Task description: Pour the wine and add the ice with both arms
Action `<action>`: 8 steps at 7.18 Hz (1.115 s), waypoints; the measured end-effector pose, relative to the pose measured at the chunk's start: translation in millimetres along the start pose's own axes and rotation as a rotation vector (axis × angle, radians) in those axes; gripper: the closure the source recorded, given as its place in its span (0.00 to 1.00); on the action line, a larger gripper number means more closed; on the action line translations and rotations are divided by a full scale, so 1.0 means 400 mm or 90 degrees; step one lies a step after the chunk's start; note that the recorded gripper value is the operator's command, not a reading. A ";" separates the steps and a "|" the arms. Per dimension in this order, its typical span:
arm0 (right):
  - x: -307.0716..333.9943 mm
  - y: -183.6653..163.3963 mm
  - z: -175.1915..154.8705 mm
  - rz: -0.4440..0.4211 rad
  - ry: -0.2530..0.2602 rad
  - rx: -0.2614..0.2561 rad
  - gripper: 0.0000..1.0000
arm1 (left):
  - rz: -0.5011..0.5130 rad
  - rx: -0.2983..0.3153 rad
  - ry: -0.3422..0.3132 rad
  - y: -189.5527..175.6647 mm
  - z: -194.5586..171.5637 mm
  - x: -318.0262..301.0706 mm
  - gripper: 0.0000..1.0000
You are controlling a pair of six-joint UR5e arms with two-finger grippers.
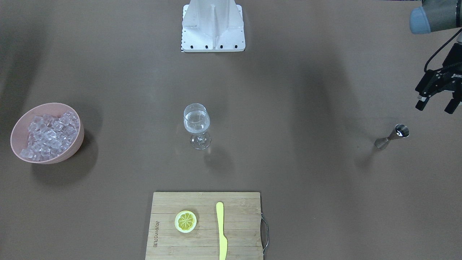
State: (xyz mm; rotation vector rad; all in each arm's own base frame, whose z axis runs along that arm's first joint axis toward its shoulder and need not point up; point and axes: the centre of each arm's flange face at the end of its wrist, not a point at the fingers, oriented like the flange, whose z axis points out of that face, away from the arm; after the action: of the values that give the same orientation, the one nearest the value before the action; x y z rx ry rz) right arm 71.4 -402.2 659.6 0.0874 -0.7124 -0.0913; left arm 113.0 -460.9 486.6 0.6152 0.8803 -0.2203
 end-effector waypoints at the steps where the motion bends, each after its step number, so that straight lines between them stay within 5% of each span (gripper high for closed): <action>1: 0.000 0.000 0.000 0.000 -0.001 0.000 0.00 | 0.001 0.020 -0.013 0.023 0.024 0.044 0.01; 8: 0.000 0.003 0.007 0.004 -0.014 -0.003 0.00 | 0.024 0.189 -0.081 0.226 0.085 0.133 0.01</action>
State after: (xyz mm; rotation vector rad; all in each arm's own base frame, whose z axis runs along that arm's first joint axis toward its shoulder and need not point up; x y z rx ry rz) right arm 69.7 -401.3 662.0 0.0806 -0.7350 -0.0885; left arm 206.9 -404.5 498.8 0.8839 0.7178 -0.3565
